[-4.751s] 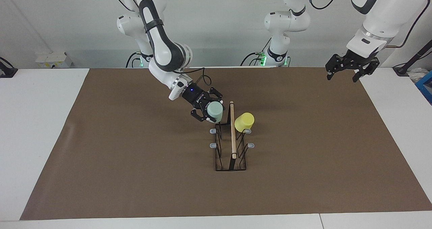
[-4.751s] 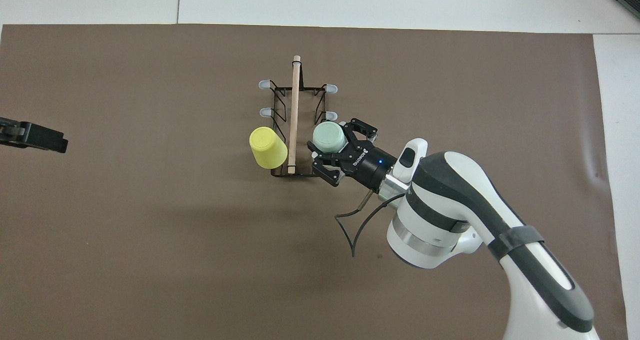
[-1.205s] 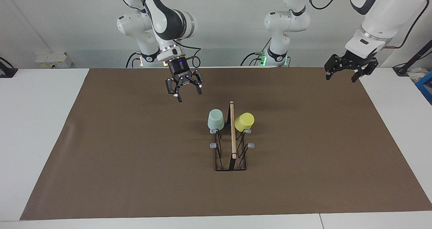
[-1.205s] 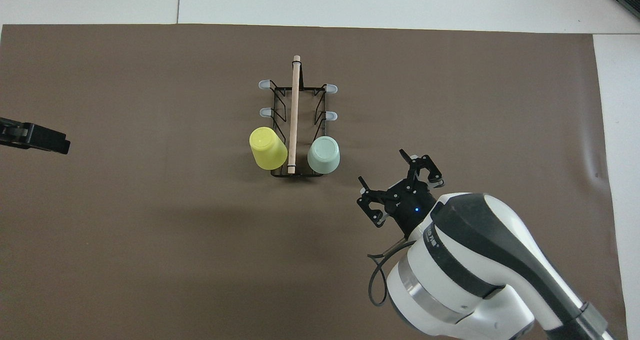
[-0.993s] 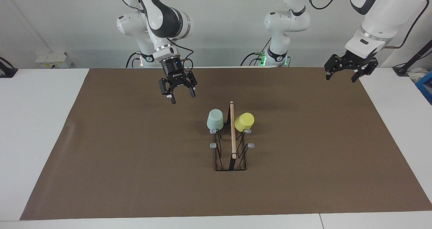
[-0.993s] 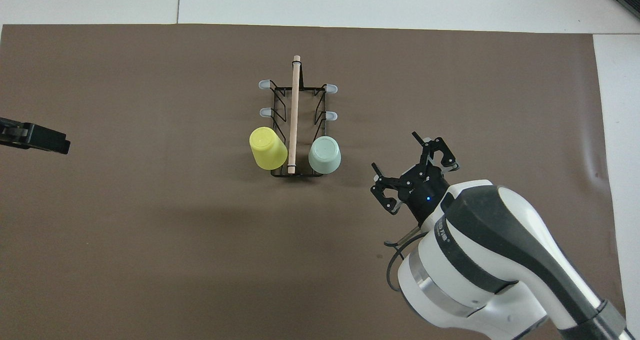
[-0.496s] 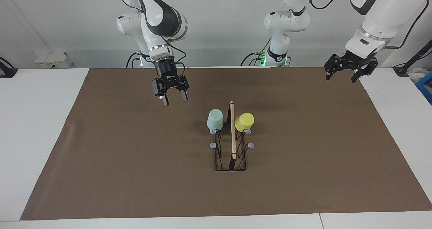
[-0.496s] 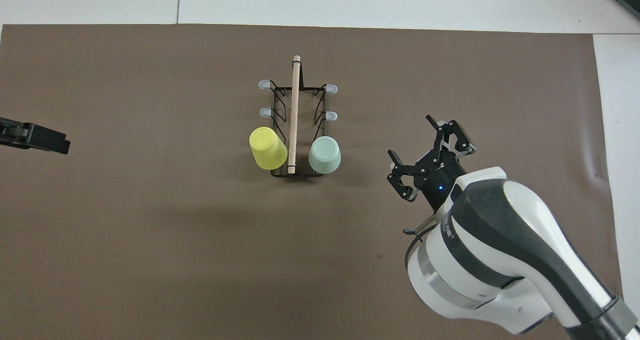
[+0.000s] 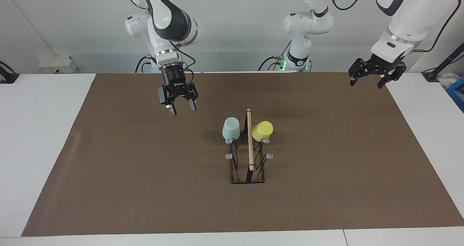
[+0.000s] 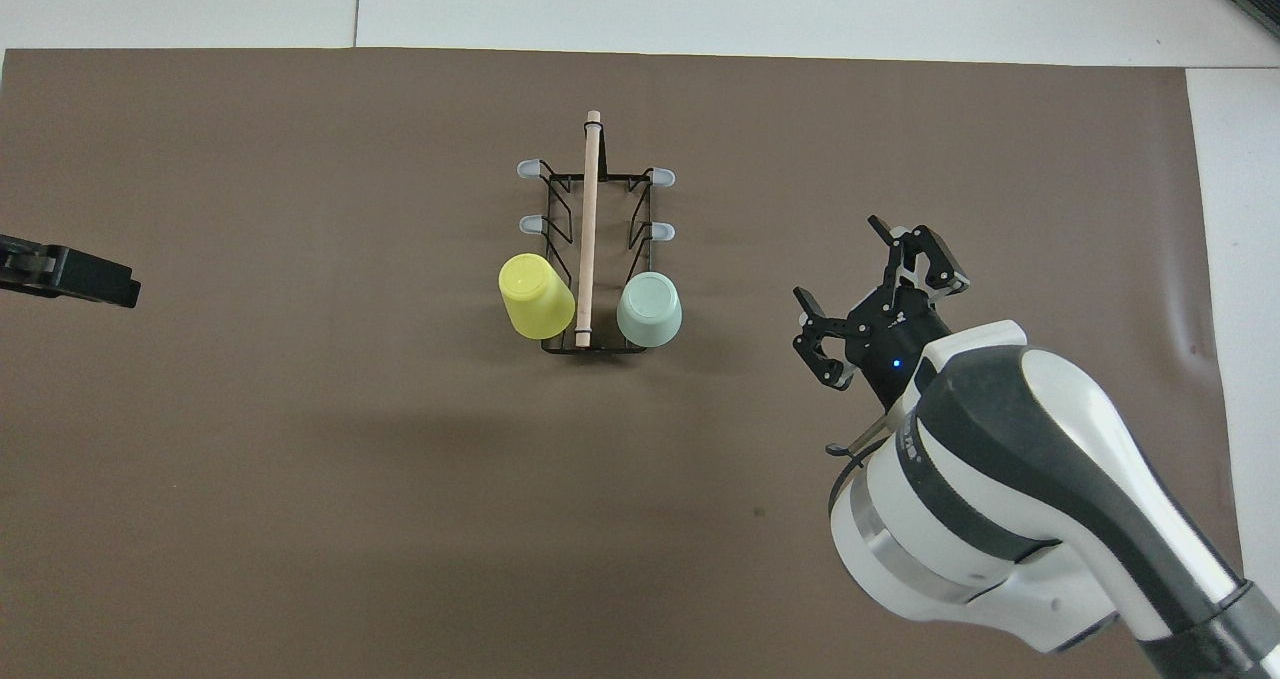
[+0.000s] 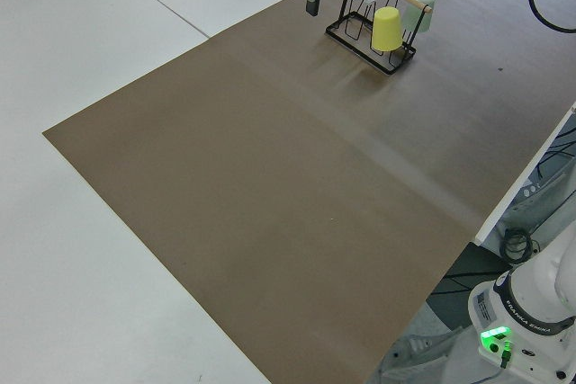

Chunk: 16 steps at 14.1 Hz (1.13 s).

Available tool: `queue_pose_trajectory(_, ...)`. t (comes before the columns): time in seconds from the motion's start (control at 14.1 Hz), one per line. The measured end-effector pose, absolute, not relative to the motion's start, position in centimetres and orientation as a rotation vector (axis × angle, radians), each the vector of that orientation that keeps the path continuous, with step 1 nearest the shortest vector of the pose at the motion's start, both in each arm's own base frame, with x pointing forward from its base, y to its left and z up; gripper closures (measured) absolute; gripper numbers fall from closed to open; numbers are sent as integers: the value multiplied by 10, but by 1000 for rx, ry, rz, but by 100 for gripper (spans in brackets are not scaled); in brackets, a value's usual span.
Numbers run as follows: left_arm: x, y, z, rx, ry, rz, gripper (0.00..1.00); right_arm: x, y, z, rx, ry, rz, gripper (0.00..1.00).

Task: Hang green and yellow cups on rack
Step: 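Pull the open right gripper back from the green cup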

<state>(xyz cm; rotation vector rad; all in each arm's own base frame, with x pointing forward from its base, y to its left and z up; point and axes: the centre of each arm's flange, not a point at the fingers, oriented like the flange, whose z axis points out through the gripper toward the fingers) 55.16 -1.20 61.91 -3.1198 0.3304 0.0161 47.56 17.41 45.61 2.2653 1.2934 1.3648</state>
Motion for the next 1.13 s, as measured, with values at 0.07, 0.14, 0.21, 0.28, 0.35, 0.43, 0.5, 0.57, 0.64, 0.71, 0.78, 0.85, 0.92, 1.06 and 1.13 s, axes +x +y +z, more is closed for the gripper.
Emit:
queue_pose_trajectory(0.07,552,-12,619,-3120,330,16,0,477,173,456,2258,1297,1364,0)
queue_pose_trajectory(0.14,552,-12,619,-3120,330,16,0,477,173,456,2257,1299,1363,0)
queue_pose_trajectory(0.21,552,-12,619,-3120,330,16,0,476,174,456,2257,1301,1364,0)
queue_pose_trajectory(0.28,552,-12,619,-3120,330,16,0,476,175,456,2256,1304,1364,0)
queue_pose_trajectory(0.35,552,-12,619,-3120,330,16,0,476,175,456,2256,1306,1364,0)
queue_pose_trajectory(0.43,552,-12,619,-3120,330,16,0,476,176,456,2256,1306,1364,0)
queue_pose_trajectory(0.5,552,-12,619,-3120,330,16,0,476,176,456,2256,1307,1363,0)
queue_pose_trajectory(0.57,552,-12,619,-3120,330,16,0,476,176,455,2256,1307,1362,0)
queue_pose_trajectory(0.64,552,-12,619,-3120,330,16,0,475,176,454,2257,1308,1360,0)
queue_pose_trajectory(0.71,552,-12,619,-3120,330,16,0,475,176,453,2258,1310,1356,0)
queue_pose_trajectory(0.78,552,-12,619,-3120,330,16,0,474,177,453,2258,1313,1354,0)
queue_pose_trajectory(0.85,552,-12,619,-3120,330,16,0,473,178,453,2257,1315,1352,0)
queue_pose_trajectory(0.92,552,-12,619,-3120,331,16,0,472,179,453,2256,1319,1350,0)
queue_pose_trajectory(1.06,552,-12,619,-3120,331,16,0,471,181,453,2255,1322,1343,0)
queue_pose_trajectory(1.13,552,-12,619,-3120,331,16,0,470,180,453,2256,1317,1336,0)
